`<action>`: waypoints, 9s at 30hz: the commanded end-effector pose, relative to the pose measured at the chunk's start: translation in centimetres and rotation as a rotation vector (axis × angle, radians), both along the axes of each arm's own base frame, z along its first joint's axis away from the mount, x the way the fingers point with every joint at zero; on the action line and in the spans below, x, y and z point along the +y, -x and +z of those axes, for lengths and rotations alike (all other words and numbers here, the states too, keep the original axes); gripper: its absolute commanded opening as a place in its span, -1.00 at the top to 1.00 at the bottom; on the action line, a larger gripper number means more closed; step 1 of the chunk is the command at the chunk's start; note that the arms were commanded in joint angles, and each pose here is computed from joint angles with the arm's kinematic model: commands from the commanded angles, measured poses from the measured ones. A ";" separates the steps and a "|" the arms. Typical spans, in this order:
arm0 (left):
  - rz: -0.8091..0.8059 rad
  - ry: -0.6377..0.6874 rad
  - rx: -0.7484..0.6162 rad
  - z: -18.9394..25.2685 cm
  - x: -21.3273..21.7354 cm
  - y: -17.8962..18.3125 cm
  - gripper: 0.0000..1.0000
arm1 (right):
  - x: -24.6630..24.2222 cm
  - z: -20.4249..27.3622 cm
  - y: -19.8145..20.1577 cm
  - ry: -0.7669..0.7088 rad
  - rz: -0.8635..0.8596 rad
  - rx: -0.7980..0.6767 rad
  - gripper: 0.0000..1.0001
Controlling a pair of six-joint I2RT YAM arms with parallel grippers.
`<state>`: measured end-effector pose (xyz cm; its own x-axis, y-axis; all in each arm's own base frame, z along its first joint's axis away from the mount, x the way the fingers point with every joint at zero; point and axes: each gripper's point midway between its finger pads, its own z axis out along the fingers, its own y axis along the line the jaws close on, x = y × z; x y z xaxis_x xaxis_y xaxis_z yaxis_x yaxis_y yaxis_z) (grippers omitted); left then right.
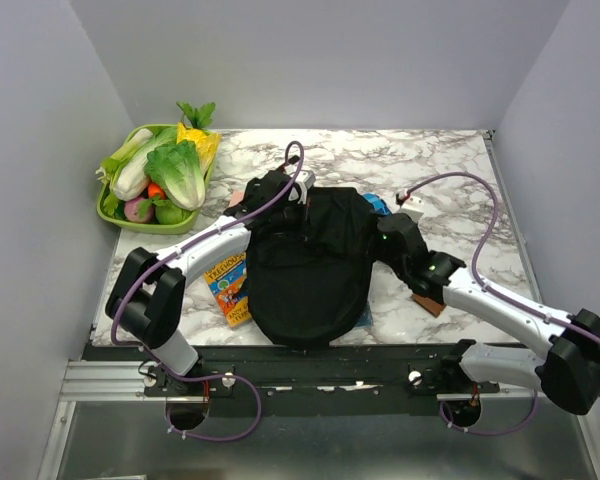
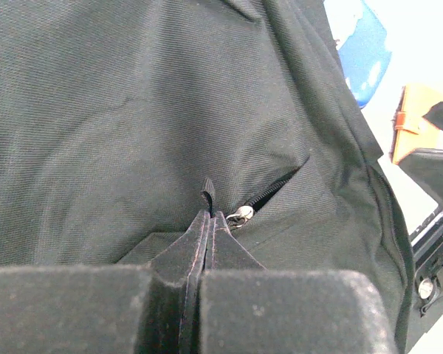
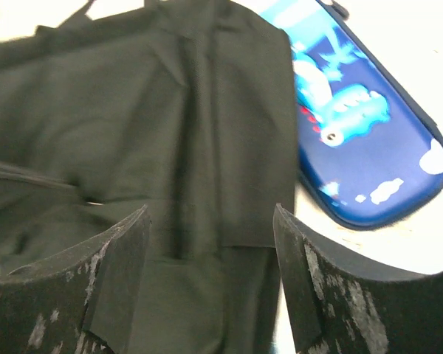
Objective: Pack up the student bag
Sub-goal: Unzip the student bag at the center of the board.
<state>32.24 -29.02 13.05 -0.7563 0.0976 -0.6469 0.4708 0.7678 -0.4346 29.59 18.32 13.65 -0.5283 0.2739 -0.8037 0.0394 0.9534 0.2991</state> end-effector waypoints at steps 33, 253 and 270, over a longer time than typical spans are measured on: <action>-0.059 0.058 -0.044 2.3 -2.9 -0.6 1.00 | 6.4 -4.5 1.0 -0.055 0.159 0.150 -0.35; -0.641 -0.388 -0.504 -0.8 3.8 1.2 -0.63 | 10.3 -5.1 3.6 0.044 0.327 0.029 0.49; -0.550 -0.466 -0.592 -3.3 3.1 -2.5 -0.51 | 10.5 -4.9 3.6 0.019 0.319 0.028 0.60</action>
<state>32.31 -25.69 9.85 -0.1298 0.6961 -0.7061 0.9099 0.3667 0.1942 26.65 29.07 9.17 -0.5973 0.0741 -0.7985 -0.2627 0.9227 0.2822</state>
